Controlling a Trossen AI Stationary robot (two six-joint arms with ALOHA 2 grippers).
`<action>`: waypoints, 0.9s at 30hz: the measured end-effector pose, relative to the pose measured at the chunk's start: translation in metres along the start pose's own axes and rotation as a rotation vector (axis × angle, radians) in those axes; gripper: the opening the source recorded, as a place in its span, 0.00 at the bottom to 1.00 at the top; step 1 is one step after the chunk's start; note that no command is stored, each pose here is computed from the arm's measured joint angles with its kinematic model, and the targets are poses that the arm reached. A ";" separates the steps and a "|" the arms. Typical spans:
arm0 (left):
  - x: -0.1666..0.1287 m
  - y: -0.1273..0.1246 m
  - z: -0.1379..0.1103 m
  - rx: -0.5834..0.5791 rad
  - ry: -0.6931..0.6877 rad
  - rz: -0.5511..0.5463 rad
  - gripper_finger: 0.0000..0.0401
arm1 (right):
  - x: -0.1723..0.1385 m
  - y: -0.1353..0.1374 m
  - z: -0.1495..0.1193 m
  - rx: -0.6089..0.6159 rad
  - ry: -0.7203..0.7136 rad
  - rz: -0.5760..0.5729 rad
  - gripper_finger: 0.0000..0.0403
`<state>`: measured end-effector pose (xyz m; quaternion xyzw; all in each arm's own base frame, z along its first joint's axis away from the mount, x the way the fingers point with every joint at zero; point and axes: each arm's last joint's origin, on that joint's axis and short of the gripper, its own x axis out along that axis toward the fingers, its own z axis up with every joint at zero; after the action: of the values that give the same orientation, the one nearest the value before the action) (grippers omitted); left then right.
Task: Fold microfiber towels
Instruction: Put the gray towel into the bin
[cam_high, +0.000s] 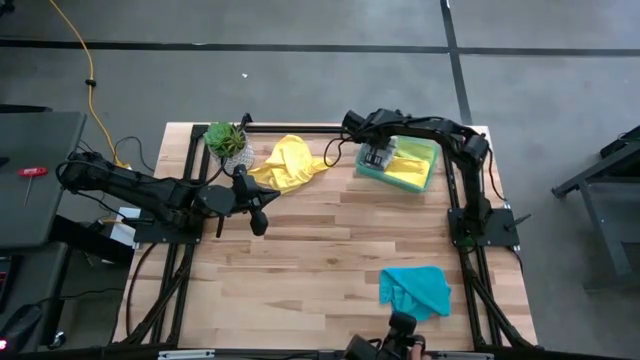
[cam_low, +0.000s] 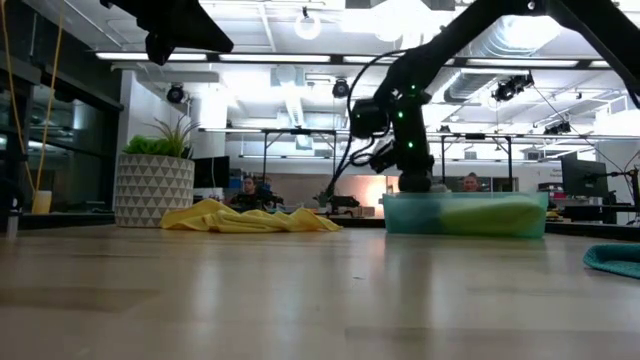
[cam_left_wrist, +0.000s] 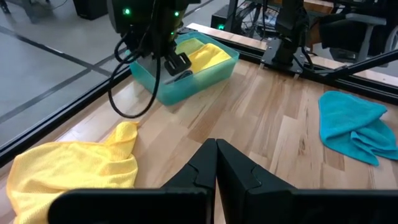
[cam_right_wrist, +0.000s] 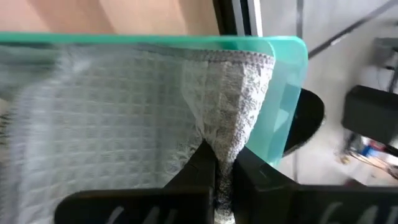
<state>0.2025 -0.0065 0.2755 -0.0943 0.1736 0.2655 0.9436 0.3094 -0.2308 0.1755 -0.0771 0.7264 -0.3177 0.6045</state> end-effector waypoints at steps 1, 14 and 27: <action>0.000 0.000 0.000 -0.003 0.000 0.000 0.00 | 0.002 0.000 0.000 0.003 0.009 -0.011 0.00; 0.000 0.000 0.000 -0.014 0.000 0.000 0.00 | 0.017 -0.016 -0.003 0.163 0.029 -0.011 0.14; 0.000 0.000 0.000 -0.013 0.002 0.001 0.00 | -0.018 -0.032 -0.016 0.100 -0.030 -0.050 0.53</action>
<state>0.2024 -0.0064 0.2752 -0.1008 0.1729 0.2672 0.9426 0.2901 -0.2411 0.2098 -0.0699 0.6982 -0.3675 0.6104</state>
